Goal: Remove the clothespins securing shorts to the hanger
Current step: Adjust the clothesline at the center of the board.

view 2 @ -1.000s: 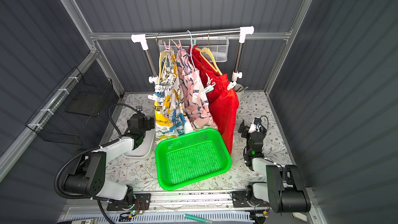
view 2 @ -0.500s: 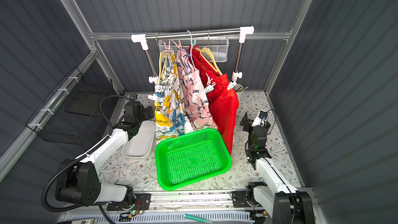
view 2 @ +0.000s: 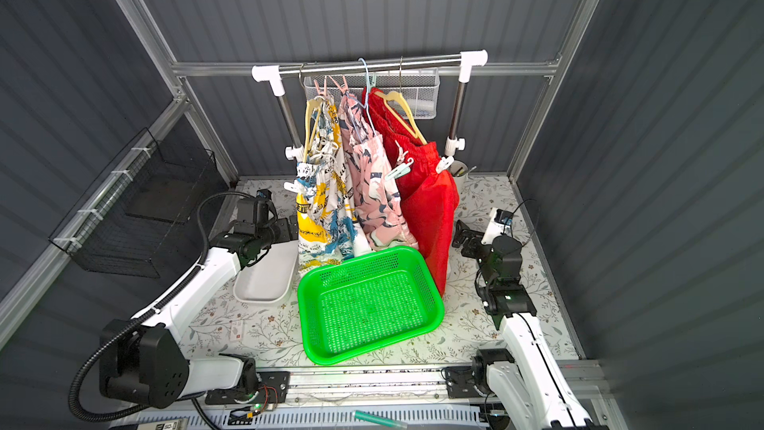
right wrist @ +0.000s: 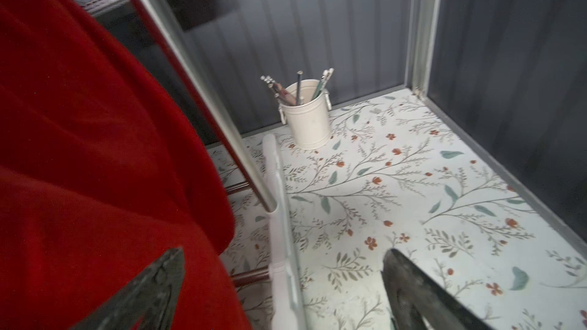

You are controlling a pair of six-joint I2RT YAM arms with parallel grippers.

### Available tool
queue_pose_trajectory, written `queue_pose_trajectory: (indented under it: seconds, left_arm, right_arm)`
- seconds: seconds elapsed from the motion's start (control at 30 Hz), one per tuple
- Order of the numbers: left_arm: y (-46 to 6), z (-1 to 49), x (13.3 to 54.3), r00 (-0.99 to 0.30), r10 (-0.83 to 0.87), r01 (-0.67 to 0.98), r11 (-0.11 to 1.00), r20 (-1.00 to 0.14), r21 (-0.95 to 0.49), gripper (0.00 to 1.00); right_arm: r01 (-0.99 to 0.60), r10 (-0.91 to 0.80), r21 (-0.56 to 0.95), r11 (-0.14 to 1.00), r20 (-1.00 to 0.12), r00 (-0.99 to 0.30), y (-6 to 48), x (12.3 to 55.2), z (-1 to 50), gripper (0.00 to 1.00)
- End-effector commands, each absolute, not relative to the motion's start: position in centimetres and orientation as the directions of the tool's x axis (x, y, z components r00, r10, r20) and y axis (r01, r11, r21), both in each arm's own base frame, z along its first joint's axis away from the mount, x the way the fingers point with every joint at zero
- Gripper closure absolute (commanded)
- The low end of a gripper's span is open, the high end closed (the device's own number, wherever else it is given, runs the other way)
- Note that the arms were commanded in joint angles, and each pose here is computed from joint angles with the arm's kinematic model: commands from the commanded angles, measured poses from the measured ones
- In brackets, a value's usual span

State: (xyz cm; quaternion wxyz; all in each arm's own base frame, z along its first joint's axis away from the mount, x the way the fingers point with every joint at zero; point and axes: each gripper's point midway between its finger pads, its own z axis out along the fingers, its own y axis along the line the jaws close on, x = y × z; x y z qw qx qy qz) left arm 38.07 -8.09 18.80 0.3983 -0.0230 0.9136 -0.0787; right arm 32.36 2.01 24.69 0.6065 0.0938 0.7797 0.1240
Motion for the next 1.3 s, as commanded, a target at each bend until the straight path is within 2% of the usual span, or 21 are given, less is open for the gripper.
queue_pose_trajectory:
  seconds: [0.0, 0.23, 0.47, 0.7, 0.97, 1.27]
  left_arm:
    - [-10.1, 19.2, 36.7, -0.712, -0.09, 0.108, 0.966, -0.697, -0.234, 0.0]
    - [-11.3, 19.1, 35.6, -0.722, -0.058, 0.172, 0.95, -0.69, -0.26, 0.0]
    - [-11.6, 18.5, 33.7, -0.775, -0.058, 0.165, 0.943, -0.629, -0.289, 0.0]
    - [-11.3, 17.4, 29.9, -0.833, -0.079, 0.129, 0.935, -0.548, -0.331, 0.0]
    - [-12.3, 16.6, 27.4, -0.872, -0.134, 0.096, 0.897, -0.471, -0.432, 0.0]
    - [-14.2, 15.3, 30.3, -0.867, -0.215, 0.063, 0.847, -0.449, -0.528, 0.0]
  right_arm:
    - [-0.092, 0.32, 0.374, 0.923, -0.877, -0.359, 4.6, 30.7, 24.6, 0.01]
    - [-0.139, 0.258, 0.328, 0.935, -0.893, -0.368, 6.7, 27.8, 27.5, 0.01]
    - [-0.219, 0.199, 0.29, 0.932, -0.911, -0.36, 8.7, 25.2, 29.0, 0.01]
    - [-0.284, 0.119, 0.242, 0.928, -0.913, -0.389, 10.9, 23.8, 27.4, 0.01]
    - [-0.263, 0.093, 0.232, 0.936, -0.887, -0.452, 12.1, 25.5, 22.9, 0.01]
    - [-0.16, 0.202, 0.316, 0.935, -0.847, -0.491, 11.9, 29.2, 19.9, 0.01]
